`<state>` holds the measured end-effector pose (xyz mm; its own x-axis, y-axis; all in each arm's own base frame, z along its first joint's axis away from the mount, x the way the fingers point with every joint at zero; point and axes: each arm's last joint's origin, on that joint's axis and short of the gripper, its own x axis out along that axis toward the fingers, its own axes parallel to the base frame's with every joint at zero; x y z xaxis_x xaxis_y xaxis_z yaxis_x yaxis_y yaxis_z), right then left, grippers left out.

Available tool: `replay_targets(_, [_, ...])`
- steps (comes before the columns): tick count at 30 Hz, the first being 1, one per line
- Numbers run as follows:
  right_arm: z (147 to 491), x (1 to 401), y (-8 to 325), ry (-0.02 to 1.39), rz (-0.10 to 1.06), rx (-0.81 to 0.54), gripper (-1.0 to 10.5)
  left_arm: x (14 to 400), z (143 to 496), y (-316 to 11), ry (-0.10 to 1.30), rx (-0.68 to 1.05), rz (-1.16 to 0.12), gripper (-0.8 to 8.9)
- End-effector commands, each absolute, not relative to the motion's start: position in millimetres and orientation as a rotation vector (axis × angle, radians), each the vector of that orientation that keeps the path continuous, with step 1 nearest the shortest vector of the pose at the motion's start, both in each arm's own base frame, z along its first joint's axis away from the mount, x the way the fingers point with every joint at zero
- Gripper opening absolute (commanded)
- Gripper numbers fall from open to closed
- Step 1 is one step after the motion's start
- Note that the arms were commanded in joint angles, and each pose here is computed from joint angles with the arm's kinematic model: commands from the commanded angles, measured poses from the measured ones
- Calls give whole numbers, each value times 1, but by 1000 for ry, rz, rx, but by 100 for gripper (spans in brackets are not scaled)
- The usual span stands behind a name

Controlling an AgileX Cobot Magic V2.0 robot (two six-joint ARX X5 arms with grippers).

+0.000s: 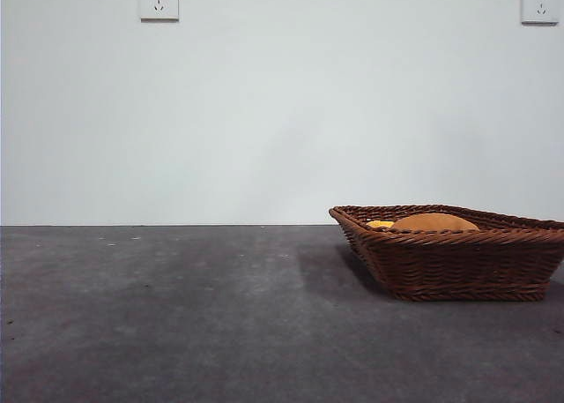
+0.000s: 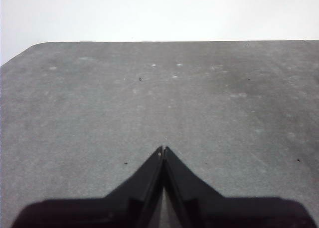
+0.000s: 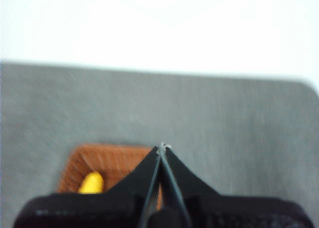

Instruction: Help me put the vegetables on the table into the basket

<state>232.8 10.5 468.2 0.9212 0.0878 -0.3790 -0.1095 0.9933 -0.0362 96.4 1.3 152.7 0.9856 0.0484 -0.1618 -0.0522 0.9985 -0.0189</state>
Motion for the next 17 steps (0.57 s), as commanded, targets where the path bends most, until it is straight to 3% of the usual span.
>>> replay_targets(1, [484, 202, 8, 304, 90, -54, 2, 97, 149, 2, 168, -29, 52, -1])
replay_targets(5, [494, 162, 6, 181, 83, -55, 2, 97, 149, 2, 169, -29, 52, -1])
replay_targets(9, [476, 134, 5, 20, 75, -56, 2, 97, 149, 2, 169, -29, 52, -1])
replay_targets(13, [430, 114, 3, -107, 60, -58, 2, 97, 149, 2, 169, -29, 52, -1])
replay_targets(17, [368, 98, 2, -115, 44, -58, 2, 97, 149, 2, 171, -29, 52, -1])
